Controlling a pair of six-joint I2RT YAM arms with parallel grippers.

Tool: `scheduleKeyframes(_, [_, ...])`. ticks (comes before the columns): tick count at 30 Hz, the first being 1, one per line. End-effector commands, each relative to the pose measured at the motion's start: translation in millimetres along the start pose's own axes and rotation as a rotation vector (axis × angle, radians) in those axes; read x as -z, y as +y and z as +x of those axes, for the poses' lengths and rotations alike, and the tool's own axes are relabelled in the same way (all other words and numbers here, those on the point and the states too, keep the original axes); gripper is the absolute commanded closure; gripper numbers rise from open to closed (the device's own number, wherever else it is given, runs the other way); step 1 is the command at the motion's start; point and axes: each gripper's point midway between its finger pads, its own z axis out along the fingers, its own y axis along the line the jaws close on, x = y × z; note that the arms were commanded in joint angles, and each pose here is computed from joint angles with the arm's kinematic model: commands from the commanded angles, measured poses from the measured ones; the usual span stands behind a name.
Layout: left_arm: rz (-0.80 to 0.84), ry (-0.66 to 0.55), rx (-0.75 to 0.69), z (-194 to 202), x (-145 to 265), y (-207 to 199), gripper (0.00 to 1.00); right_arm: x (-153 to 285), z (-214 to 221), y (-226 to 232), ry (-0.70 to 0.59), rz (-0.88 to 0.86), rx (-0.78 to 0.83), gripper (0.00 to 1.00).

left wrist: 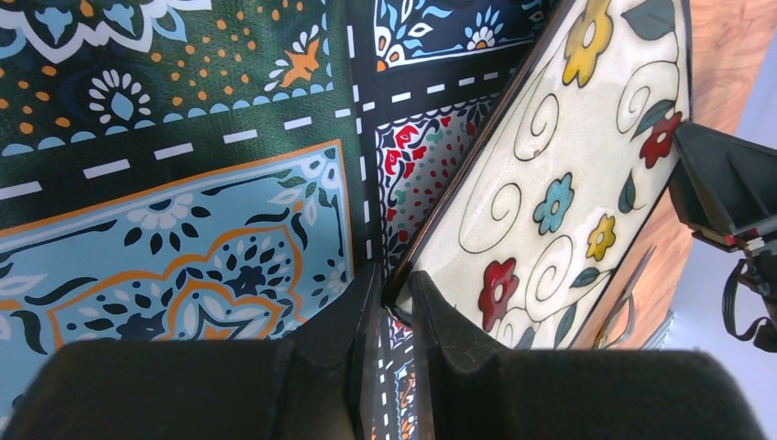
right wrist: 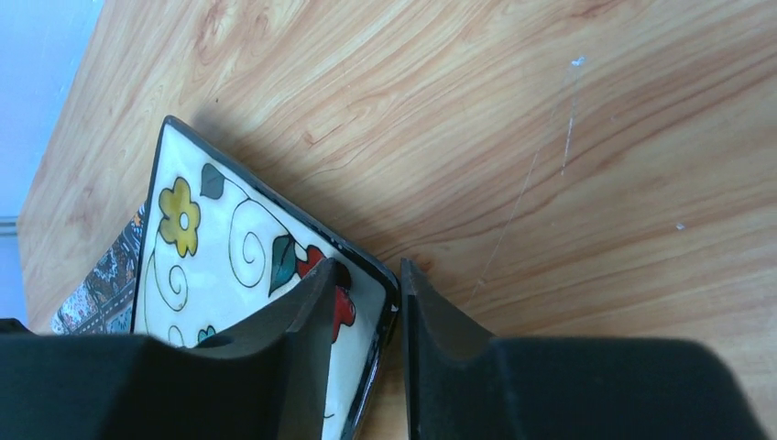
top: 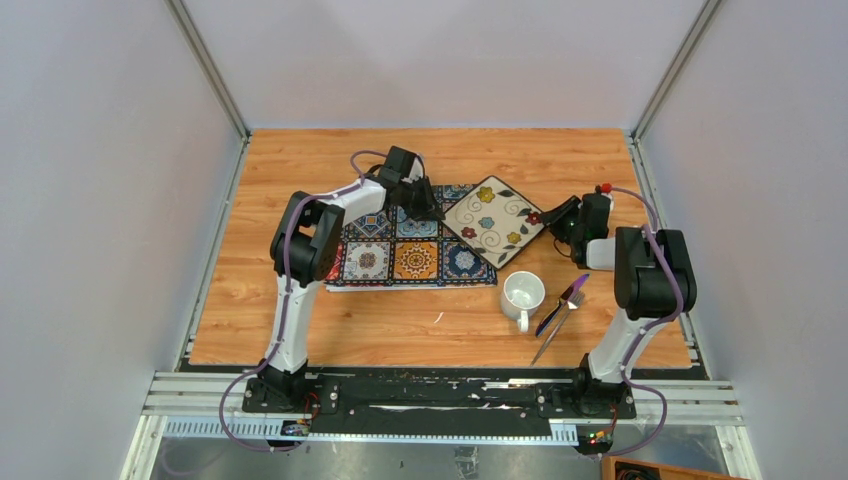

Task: Set the dinner table for one person
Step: Place the plate on the napkin.

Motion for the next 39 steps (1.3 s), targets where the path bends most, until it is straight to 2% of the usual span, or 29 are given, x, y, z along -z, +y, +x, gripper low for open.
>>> scheduleKeyframes(1, [-0.163, 0.151, 0.071, 51, -14, 58, 0.83, 2, 37, -31, 0.118, 0.093, -0.037, 0.74])
scheduleKeyframes(6, [-0.162, 0.154, 0.072, 53, -16, 60, 0.90, 1, 37, -31, 0.122, 0.091, -0.037, 0.99])
scheduleKeyframes(7, [-0.162, 0.152, 0.071, 52, -16, 60, 0.92, 1, 37, -31, 0.125, 0.091, -0.037, 1.00])
scheduleKeyframes(11, [-0.165, 0.148, 0.060, 49, -15, 59, 1.00, 1, 39, -30, 0.132, 0.082, -0.034, 1.00])
scheduleKeyframes(20, [-0.167, 0.116, 0.020, 39, -6, 51, 1.00, 2, 41, -25, 0.144, 0.048, -0.027, 1.00])
scheduleKeyframes(32, [-0.116, 0.022, -0.087, 7, 14, 10, 1.00, 3, 42, -5, 0.153, -0.015, 0.051, 1.00])
scheduleKeyframes(39, [-0.055, 0.015, -0.078, 5, 10, -2, 1.00, 2, 48, -4, 0.171, -0.026, 0.055, 1.00])
